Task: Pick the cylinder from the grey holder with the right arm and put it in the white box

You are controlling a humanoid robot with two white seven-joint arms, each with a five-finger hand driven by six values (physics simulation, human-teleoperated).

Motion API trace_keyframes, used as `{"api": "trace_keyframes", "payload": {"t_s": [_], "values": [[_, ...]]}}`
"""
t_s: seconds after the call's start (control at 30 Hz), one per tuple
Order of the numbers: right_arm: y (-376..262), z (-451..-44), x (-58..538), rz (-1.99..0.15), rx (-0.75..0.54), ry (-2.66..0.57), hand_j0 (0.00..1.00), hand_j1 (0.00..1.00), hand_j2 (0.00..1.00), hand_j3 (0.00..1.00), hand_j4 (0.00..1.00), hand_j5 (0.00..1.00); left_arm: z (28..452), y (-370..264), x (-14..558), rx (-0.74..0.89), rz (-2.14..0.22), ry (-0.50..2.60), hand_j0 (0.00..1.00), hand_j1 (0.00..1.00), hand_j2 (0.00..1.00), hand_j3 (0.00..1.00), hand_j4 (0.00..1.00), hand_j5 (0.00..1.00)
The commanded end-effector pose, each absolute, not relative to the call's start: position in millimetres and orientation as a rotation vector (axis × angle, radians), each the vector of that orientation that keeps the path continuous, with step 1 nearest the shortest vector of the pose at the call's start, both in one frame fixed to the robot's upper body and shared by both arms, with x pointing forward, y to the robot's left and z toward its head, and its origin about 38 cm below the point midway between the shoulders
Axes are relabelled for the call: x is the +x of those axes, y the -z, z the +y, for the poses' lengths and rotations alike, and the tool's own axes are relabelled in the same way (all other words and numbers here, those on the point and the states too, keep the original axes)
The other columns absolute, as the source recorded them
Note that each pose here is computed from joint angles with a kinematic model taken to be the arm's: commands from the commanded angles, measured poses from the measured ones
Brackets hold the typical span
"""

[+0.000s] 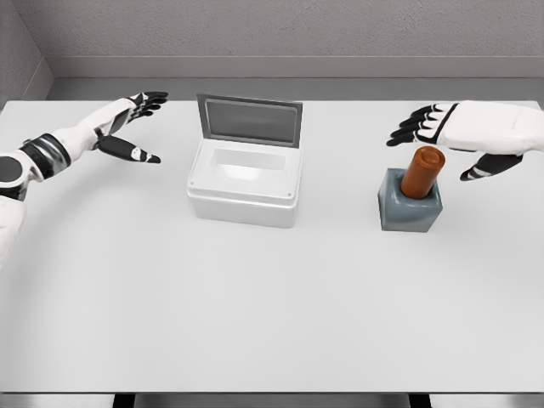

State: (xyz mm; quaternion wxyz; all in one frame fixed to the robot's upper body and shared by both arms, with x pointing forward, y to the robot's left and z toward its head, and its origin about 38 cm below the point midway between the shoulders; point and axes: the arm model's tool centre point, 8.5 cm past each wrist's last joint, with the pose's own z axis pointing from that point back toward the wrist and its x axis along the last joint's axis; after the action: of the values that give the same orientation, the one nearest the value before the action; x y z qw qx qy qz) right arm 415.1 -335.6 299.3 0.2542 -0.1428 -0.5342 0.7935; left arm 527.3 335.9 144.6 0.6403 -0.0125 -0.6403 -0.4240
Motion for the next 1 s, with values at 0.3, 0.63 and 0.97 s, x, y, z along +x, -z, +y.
{"api": "trace_keyframes", "payload": {"t_s": [0.3, 0.63, 0.97], "values": [[-298, -324, 419, -1.463, -0.365, -2.175, 1.0, 1.0, 1.0, 1.0, 1.0, 1.0, 329, -143, 529, -0.047, -1.468, 0.959, 1.0, 1.0, 1.0, 1.0, 1.0, 1.0], [-286, -327, 420, -1.403, -0.343, -2.194, 1.0, 1.0, 1.0, 1.0, 1.0, 1.0, 335, -145, 532, -0.038, -1.461, 0.938, 1.0, 1.0, 1.0, 1.0, 1.0, 1.0], [-282, -326, 424, -1.4, -0.335, -2.181, 1.0, 1.0, 1.0, 1.0, 1.0, 1.0, 350, -136, 535, -0.02, -1.417, 0.892, 1.0, 1.0, 1.0, 1.0, 1.0, 1.0]]}}
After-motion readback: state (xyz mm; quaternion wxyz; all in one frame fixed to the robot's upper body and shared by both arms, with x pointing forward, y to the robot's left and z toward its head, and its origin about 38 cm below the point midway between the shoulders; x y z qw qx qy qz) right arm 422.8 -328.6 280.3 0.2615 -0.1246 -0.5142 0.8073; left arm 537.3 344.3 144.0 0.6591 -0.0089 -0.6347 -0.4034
